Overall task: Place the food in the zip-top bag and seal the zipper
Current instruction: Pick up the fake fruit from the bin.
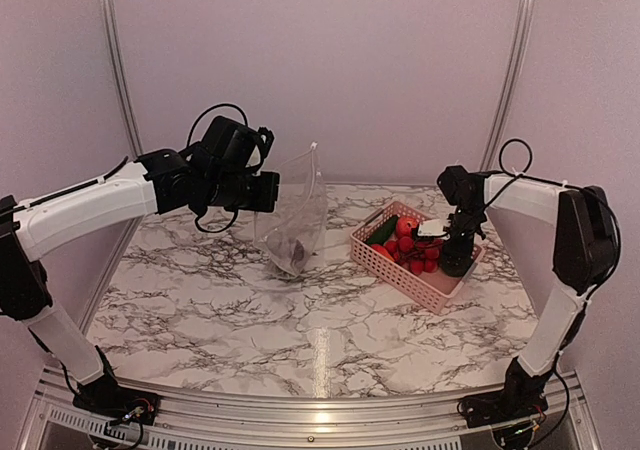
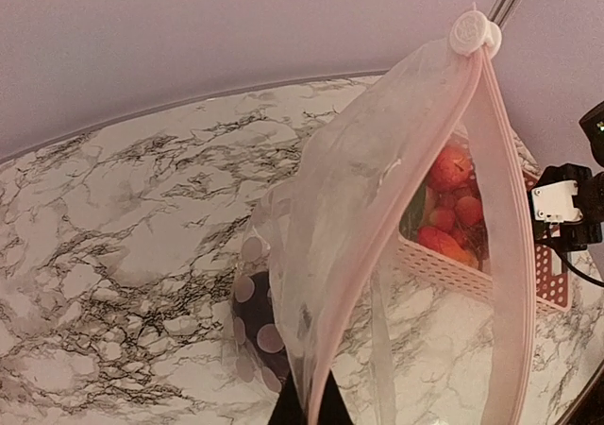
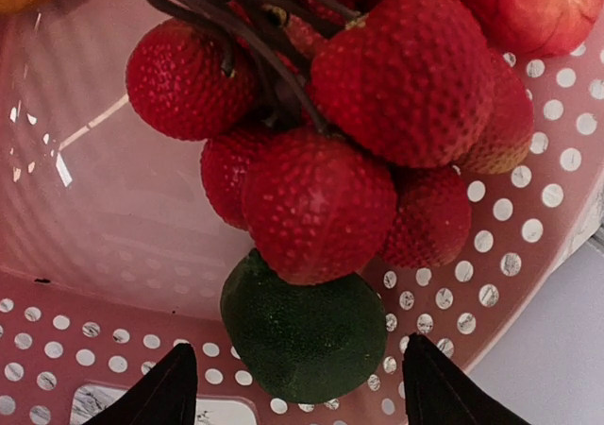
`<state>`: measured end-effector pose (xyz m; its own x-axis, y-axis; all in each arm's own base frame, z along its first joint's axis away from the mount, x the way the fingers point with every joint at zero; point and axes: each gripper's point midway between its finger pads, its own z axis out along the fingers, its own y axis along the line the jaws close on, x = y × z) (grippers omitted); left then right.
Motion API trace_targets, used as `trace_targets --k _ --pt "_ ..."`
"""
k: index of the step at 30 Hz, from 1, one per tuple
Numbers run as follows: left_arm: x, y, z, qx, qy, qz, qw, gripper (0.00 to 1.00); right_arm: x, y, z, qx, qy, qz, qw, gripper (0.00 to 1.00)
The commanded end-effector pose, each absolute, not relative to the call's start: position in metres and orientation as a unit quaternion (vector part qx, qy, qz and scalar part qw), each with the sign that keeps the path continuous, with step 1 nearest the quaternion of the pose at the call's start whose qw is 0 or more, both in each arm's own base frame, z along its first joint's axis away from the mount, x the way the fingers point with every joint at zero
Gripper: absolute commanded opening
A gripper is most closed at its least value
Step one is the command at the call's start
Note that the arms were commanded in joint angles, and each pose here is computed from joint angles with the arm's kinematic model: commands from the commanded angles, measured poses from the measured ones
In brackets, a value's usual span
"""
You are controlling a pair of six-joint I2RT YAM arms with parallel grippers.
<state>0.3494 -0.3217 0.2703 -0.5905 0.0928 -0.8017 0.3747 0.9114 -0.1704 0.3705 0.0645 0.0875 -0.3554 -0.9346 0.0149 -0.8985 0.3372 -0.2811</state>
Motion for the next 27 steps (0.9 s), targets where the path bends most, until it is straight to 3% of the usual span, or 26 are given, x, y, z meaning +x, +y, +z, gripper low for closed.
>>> trace_targets --k 1,6,11,20,27 --pt "0.348 -0.319 0.282 0.13 0.869 -0.179 0.444 0.0 0.378 0.052 0.075 -0.568 0.807 -0.154 0.055 0.72" --pt "0.348 -0.321 0.281 0.131 0.868 -0.183 0.442 0.0 0.38 0.046 0.06 -0.568 0.805 -0.167 0.035 0.73" --pt "0.348 -0.321 0.279 0.13 0.87 -0.184 0.439 0.0 0.383 0.042 0.055 -0.564 0.806 -0.179 0.029 0.66" --pt "0.349 -0.322 0.274 0.13 0.872 -0.185 0.434 0.0 0.389 0.05 0.079 -0.557 0.811 -0.169 0.057 0.36" --pt "0.352 -0.322 0.27 0.126 0.874 -0.186 0.43 0.0 0.388 0.081 0.141 -0.548 0.822 -0.095 0.123 0.33"
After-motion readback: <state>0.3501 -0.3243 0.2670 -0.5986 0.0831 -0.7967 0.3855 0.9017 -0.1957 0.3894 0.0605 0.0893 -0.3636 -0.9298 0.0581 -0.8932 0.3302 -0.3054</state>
